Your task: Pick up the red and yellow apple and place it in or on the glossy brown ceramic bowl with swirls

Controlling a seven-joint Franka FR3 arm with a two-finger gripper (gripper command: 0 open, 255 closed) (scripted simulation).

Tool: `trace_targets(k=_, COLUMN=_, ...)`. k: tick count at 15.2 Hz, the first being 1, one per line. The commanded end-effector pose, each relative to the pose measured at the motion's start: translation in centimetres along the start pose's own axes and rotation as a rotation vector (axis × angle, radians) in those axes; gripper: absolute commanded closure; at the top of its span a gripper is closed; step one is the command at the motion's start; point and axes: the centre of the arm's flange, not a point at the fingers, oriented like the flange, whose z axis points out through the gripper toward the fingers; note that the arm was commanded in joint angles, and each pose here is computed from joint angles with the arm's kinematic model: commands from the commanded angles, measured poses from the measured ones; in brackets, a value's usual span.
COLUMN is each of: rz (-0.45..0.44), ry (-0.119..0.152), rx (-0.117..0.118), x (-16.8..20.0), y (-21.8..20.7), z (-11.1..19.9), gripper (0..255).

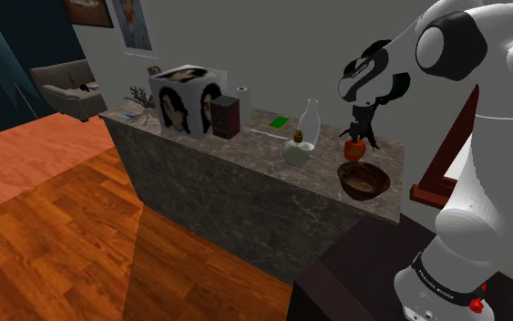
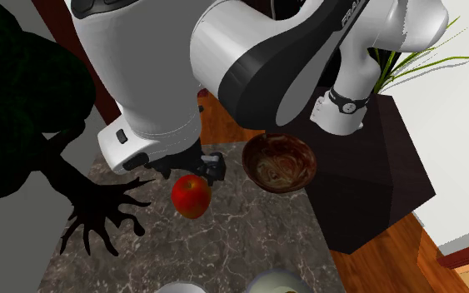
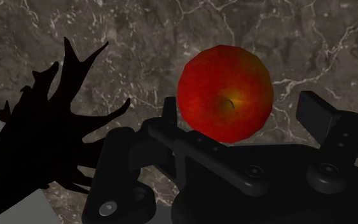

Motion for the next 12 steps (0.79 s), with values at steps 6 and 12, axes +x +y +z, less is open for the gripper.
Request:
trace_targets(k=6, rz=0.000, ry=0.000, rx=0.000, x=-0.01, y=0.00, z=0.04, gripper=255)
trace_targets(k=12, rz=0.000, ry=0.000, rx=0.000, x=-0.01, y=0.00, z=0.04, gripper=255)
